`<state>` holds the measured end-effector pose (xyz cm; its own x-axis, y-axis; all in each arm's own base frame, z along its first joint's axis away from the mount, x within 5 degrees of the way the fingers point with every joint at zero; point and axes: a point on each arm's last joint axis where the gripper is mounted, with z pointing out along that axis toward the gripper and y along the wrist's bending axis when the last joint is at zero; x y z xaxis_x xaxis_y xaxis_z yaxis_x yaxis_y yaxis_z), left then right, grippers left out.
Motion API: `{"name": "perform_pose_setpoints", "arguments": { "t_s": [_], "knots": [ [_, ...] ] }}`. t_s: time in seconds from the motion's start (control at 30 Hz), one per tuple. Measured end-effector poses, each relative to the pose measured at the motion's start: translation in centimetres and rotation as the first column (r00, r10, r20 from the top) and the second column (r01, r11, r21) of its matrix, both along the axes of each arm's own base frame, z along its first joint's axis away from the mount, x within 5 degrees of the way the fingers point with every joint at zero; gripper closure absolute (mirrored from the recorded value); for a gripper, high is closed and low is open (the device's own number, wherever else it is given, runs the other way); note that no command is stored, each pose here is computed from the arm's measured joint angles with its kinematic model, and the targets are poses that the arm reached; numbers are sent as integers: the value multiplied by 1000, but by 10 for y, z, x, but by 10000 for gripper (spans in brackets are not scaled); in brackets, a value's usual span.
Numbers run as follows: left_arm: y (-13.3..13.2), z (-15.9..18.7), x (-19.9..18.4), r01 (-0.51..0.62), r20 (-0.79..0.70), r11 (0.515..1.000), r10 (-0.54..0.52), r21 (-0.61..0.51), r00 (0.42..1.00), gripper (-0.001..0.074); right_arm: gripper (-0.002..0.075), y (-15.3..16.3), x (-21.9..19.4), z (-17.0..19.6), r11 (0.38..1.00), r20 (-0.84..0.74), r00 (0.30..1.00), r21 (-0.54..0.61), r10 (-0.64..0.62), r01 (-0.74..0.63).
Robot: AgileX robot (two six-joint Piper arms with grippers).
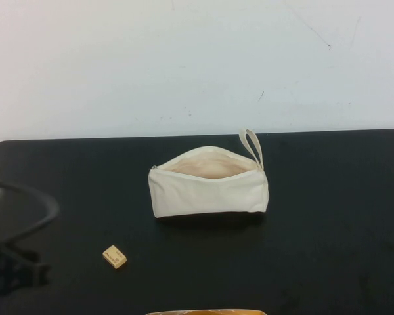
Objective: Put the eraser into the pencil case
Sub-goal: Pick up the eraser from the table
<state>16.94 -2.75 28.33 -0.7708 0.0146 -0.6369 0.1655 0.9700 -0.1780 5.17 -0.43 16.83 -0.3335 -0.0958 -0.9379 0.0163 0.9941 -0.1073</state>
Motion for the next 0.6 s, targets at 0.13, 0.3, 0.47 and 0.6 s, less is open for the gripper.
{"name": "perform_pose_setpoints", "arguments": {
  "t_s": [0.13,0.3,0.47,0.6],
  "knots": [
    [-9,-13,33,118,-81,993,-119,-19,990,737,727,0,0,0,1000,0,1000,0,0,0],
    [-17,-26,66,209,-245,976,-218,-64,945,737,727,0,0,0,1000,0,1000,0,0,0],
    [-25,-38,96,283,-315,958,-281,-41,906,737,727,0,0,0,1000,0,1000,0,0,0],
    [-41,-44,109,363,-282,930,-332,63,900,724,727,0,0,0,1000,0,1000,0,0,0]
  ]
}}
